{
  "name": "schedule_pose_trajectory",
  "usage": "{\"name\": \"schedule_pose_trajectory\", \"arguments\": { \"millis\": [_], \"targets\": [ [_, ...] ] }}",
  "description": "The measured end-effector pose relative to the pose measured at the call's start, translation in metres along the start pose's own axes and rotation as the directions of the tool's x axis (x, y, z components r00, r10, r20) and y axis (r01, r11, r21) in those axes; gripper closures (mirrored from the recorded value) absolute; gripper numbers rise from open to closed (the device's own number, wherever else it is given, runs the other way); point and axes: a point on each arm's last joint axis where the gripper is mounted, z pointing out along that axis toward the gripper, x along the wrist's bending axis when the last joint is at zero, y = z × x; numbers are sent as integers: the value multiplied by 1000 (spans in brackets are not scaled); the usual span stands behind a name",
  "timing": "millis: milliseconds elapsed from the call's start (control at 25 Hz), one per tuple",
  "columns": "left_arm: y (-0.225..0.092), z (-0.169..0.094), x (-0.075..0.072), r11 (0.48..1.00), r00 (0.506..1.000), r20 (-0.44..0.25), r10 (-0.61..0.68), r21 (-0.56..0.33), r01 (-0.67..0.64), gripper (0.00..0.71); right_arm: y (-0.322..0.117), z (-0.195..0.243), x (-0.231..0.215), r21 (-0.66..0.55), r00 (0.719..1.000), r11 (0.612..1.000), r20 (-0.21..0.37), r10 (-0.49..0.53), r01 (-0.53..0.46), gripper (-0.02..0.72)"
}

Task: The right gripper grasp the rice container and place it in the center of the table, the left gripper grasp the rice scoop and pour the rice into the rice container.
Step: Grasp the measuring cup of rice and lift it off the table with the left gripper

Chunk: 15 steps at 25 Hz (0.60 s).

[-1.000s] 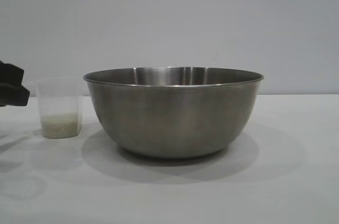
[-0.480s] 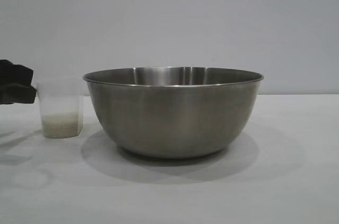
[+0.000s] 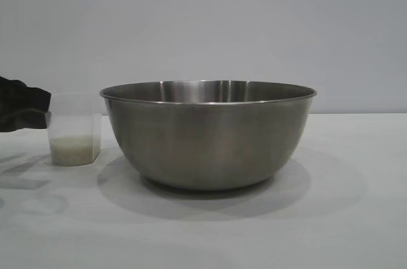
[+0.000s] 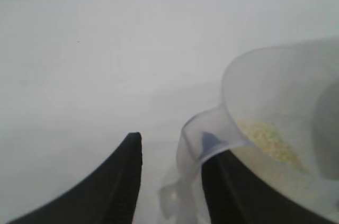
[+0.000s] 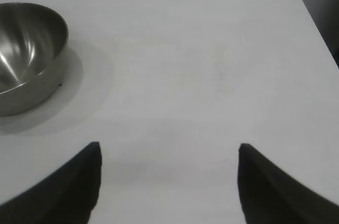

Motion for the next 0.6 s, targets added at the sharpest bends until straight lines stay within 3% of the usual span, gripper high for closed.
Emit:
{"name": "schedule_pose_trajectory", "arguments": {
  "millis": [320, 600],
  "targets": [
    [11, 12, 0, 998, 999, 2, 43, -51, -43, 438, 0, 0, 0, 0, 1000, 1000, 0, 0, 0, 220],
    [15, 26, -3, 992, 994, 39, 98, -80, -95, 710, 0, 0, 0, 0, 1000, 1000, 0, 0, 0, 220]
  ]
}}
